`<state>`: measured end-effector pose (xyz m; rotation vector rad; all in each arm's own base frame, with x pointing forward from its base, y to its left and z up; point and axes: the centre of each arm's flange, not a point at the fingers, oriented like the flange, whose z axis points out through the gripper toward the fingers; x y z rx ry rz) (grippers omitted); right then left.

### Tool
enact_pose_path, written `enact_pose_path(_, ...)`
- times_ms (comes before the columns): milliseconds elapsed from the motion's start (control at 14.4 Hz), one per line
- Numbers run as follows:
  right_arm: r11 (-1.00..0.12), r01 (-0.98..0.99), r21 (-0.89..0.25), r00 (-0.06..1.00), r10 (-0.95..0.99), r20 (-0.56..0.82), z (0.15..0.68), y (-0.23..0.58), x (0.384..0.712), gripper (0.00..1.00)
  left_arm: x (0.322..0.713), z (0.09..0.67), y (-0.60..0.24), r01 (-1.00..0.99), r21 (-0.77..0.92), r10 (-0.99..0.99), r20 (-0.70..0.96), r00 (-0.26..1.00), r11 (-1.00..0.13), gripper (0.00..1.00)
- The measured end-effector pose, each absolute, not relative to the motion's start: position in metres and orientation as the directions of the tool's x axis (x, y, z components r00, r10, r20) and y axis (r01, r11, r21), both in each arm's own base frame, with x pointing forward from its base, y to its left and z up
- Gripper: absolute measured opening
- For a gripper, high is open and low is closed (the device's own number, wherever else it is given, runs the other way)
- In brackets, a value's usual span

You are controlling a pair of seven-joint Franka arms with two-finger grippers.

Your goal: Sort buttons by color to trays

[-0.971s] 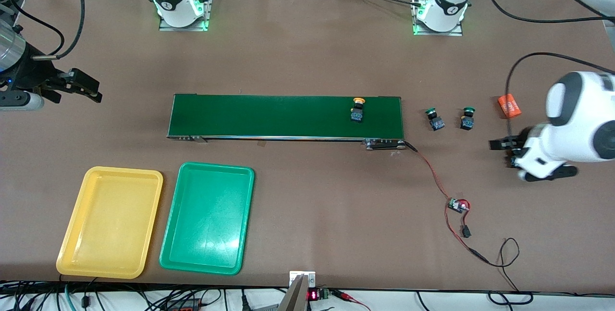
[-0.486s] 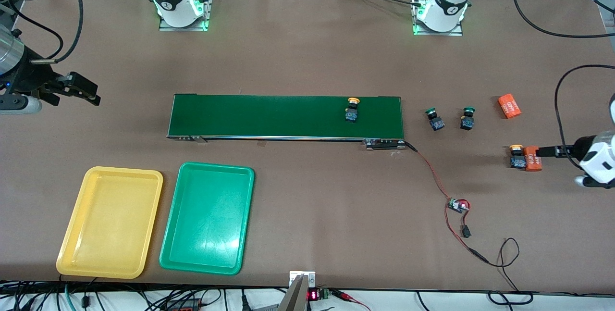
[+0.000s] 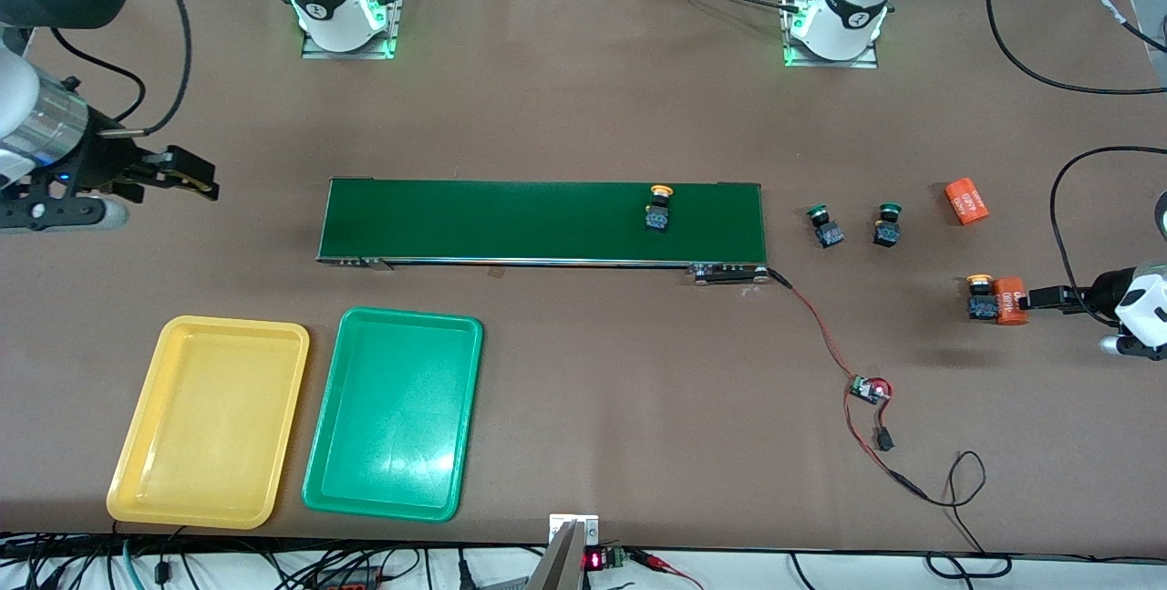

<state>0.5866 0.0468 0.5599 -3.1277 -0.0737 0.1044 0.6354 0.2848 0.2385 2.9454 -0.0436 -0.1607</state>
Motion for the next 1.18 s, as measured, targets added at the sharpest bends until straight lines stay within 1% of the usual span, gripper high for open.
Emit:
enact_pose_path(278,-0.999,0.053,-0.012,0.995,0.054,-0.084,0.558,0.053,0.584,1.0,0.626,0.216,0.297,-0.017,0.234,-0.045,-0.116,0.992,-0.972,0.88)
enact_pose_path(486,-0.998,0.058,-0.012,0.994,0.059,-0.091,0.555,0.056,0.583,1.0,0.617,0.199,0.309,-0.016,0.266,-0.05,-0.122,0.991,-0.964,0.81)
enact_pose_path(555,-0.998,0.057,-0.011,0.994,0.058,-0.096,0.553,0.056,0.583,1.0,0.615,0.193,0.31,-0.021,0.274,-0.057,-0.124,0.991,-0.961,0.81)
enact_pose_path(624,-0.998,0.057,-0.011,0.993,0.057,-0.101,0.551,0.055,0.582,1.0,0.614,0.188,0.309,-0.022,0.281,-0.06,-0.128,0.99,-0.959,0.78)
enact_pose_path(833,-0.999,0.053,-0.01,0.992,0.054,-0.116,0.546,0.053,0.576,1.0,0.613,0.176,0.305,-0.012,0.31,-0.056,-0.135,0.989,-0.951,0.76)
enact_pose_path(1041,-0.999,0.049,-0.01,0.992,0.049,-0.115,0.55,0.05,0.565,1.0,0.614,0.182,0.305,-0.012,0.32,-0.058,-0.133,0.989,-0.947,0.5)
enact_pose_path(1180,-0.999,0.046,-0.011,0.993,0.047,-0.109,0.554,0.049,0.562,1.0,0.615,0.184,0.305,-0.014,0.319,-0.058,-0.129,0.99,-0.948,0.5)
